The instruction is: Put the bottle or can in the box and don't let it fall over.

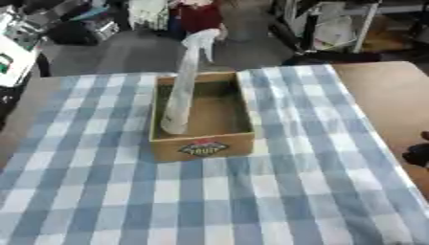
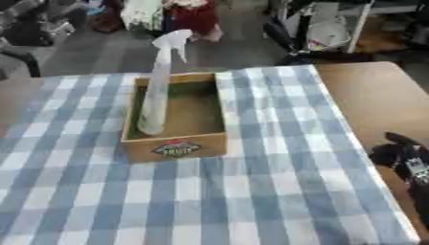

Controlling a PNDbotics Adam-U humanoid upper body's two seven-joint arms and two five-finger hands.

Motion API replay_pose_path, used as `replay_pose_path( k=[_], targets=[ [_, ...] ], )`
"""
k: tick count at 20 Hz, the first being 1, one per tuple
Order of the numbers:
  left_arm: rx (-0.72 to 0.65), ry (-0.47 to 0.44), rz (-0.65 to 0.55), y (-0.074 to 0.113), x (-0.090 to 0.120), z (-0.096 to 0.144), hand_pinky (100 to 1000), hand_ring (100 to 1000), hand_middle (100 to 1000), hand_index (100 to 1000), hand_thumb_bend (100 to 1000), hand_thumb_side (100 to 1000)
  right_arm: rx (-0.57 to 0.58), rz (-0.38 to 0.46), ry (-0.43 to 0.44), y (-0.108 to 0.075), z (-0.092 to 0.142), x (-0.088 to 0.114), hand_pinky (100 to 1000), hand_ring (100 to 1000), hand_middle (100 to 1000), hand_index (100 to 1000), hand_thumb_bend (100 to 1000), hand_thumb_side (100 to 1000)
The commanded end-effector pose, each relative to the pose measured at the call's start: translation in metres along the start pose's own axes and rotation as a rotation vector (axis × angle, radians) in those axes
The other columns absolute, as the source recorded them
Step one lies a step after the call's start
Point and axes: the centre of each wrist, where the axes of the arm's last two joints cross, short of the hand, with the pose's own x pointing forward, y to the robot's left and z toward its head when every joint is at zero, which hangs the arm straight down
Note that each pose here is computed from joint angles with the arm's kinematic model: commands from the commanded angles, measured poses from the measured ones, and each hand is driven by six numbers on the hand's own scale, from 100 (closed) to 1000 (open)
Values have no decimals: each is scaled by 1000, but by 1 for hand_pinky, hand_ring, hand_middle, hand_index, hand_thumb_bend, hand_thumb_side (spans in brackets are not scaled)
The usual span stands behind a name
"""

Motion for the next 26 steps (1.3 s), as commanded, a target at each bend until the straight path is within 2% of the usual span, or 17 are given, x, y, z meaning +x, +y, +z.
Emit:
replay_pose_path(
  k=[1,5,10,12,16,19,26],
  targets=[
    [73,-21,20,24,28,19,816,788,812,982,100,923,-10,17,-27,-5,-5,7,773,699,646,849,100,789],
    [143,46,145,-15,49,57,797,754,773,959,100,918,-25,20,-27,-7,-4,7,773,699,645,849,100,792],
    [240,256,358,-84,63,102,772,709,725,939,100,938,-38,19,-26,-8,-3,7,773,699,645,849,100,794],
    [286,341,446,-109,68,112,764,690,704,931,100,949,-39,18,-22,-7,-1,6,773,699,645,849,100,795],
    [354,463,615,-149,75,117,759,679,691,929,125,989,-39,12,-20,-6,-1,5,774,700,646,849,100,794],
    [371,523,670,-162,75,118,757,672,683,924,120,993,-41,11,-20,-6,0,5,774,700,646,849,100,792],
    [358,541,698,-168,77,117,756,670,680,919,122,1000,-41,10,-23,-5,-1,5,774,700,646,849,100,791]
  ],
)
